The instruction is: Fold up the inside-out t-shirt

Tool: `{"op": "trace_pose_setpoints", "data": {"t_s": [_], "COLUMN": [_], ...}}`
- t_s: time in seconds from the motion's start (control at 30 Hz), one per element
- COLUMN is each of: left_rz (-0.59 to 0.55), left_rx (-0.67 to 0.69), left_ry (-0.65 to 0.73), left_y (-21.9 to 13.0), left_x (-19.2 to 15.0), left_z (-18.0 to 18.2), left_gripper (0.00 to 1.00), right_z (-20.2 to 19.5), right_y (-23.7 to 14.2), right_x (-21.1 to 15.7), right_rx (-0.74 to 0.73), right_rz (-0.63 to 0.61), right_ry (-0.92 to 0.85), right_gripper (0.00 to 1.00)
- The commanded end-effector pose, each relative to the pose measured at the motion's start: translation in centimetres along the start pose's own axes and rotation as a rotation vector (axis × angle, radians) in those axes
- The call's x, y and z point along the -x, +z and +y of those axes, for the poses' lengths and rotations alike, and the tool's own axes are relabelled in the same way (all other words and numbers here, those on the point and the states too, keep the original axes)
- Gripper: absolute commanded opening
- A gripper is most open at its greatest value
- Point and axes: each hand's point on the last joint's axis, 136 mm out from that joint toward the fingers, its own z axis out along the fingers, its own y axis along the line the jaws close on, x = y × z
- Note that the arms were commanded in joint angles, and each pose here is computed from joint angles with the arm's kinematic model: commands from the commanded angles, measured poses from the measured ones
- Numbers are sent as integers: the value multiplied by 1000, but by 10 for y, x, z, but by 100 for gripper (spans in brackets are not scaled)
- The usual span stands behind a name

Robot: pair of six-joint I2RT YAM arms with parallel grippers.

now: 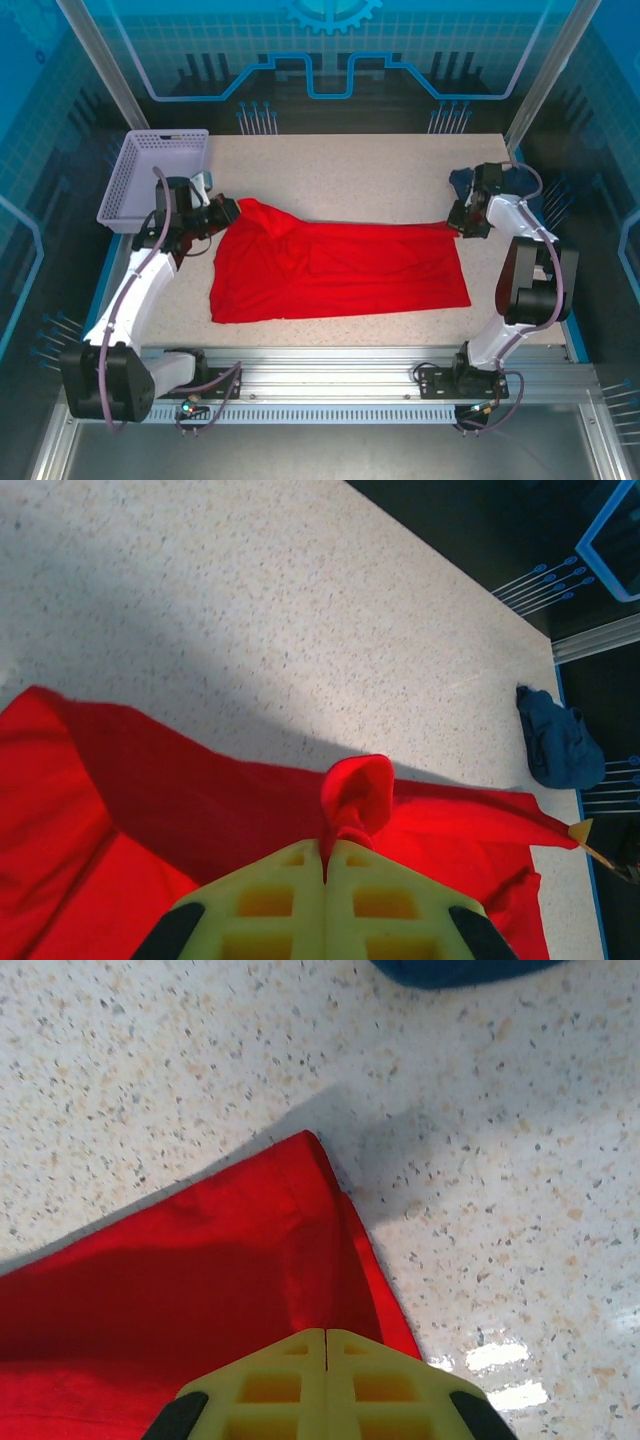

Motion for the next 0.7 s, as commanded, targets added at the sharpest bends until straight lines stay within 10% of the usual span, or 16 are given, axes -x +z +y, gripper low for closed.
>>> {"op": "trace_pose_setpoints", "data": {"t_s": [0.0, 0.67], "left_rz": [20, 75], "left_rx": [45, 138], "left_ry": [-35, -85], "left_y": [-9, -17], "left_x": [-17, -64], "left_z": [13, 49], "left_gripper": [0, 0], "right_z": [-7, -18], "right_y": [-7, -1], "right_x": [-4, -34], "right_rx": [-14, -52], "right_rz": [-6, 36], "right_ry": [5, 3], "right_gripper": [0, 0]}}
